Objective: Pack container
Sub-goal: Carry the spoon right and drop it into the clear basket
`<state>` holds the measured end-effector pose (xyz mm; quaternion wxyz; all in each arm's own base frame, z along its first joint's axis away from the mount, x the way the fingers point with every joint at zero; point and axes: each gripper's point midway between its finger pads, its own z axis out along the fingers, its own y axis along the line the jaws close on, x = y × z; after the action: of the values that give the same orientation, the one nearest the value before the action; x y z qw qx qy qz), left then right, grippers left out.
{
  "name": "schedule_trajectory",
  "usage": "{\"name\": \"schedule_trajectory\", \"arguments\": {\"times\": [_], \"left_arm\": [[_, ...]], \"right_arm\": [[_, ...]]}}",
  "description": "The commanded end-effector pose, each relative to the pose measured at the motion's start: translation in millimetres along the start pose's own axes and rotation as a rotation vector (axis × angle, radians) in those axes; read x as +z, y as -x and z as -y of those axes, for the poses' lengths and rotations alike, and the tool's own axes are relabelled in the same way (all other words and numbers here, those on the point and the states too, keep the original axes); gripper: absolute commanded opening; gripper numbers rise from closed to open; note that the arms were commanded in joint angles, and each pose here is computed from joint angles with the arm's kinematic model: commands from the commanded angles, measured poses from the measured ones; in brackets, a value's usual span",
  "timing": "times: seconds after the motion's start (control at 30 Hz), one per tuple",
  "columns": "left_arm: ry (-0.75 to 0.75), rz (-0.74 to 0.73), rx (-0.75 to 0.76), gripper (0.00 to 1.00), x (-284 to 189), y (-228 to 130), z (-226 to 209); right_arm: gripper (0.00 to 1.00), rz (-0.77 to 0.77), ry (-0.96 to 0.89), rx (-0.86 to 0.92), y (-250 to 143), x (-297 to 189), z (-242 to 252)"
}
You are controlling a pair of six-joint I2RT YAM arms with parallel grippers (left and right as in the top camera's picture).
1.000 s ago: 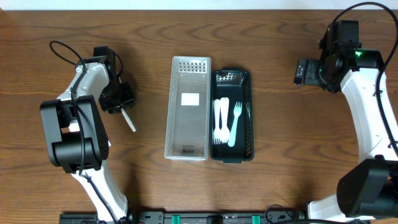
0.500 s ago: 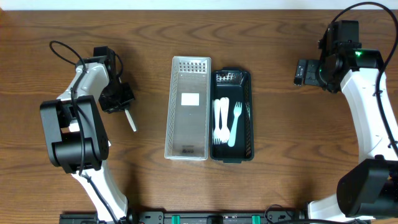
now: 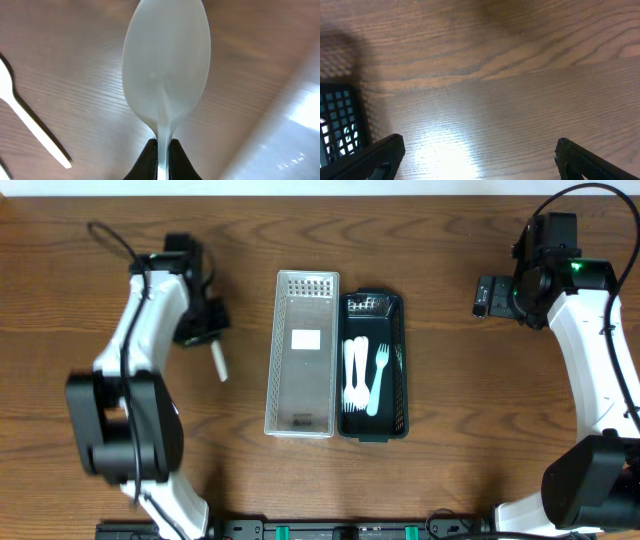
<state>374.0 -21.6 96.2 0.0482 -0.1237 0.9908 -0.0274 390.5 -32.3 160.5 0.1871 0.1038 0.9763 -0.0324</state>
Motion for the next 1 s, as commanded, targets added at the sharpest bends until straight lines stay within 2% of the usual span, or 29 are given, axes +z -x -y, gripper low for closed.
{"name": "schedule_trajectory", "arguments": {"times": [0.0, 0.13, 0.3, 0.43, 0.7, 0.73, 0.77, 0.83, 0.9, 0.97], "left_arm": [[-0.056, 0.172, 0.164, 0.05, -66.0, -5.8, 50.6], [-0.088, 0.228, 0.270, 0.06, -89.5, -37.0, 101.5], [-0.095, 0.180, 0.381, 0.06, -68.5, -65.8, 138.3], [-0.056, 0.102, 0.417, 0.06, -33.0, -76.7, 146.7], [0.010, -0.005, 0.413, 0.07, 18.4, -76.5, 143.5], [0.013, -0.009, 0.413, 0.09, 20.1, -76.8, 143.3], [0.013, -0.009, 0.414, 0.17, 20.5, -76.6, 143.2], [0.011, 0.002, 0.428, 0.43, 17.7, -74.8, 144.1], [0.020, 0.027, 0.460, 0.59, 7.9, -69.6, 141.9], [0.066, 0.077, 0.449, 0.61, -10.3, -59.5, 131.2]], "right_arm": [[0.99, 0.007, -0.003, -0.009, 1.5, -0.2, 0.8], [0.99, 0.008, -0.003, -0.009, 1.9, -0.2, 0.7], [0.99, 0.008, -0.003, -0.009, 1.7, -0.2, 0.7], [0.99, -0.001, -0.004, -0.010, -0.3, -0.2, 1.0], [0.99, -0.015, -0.006, -0.012, -3.7, -0.2, 1.5], [0.99, -0.016, -0.006, -0.012, -4.2, -0.2, 1.6], [0.99, -0.018, -0.006, -0.012, -4.6, -0.2, 1.6], [0.99, -0.018, -0.006, -0.020, -4.6, -0.2, 1.6], [0.99, -0.018, -0.006, -0.023, -4.6, -0.2, 1.6], [0.99, -0.019, -0.006, -0.024, -4.7, -0.2, 1.6]]}}
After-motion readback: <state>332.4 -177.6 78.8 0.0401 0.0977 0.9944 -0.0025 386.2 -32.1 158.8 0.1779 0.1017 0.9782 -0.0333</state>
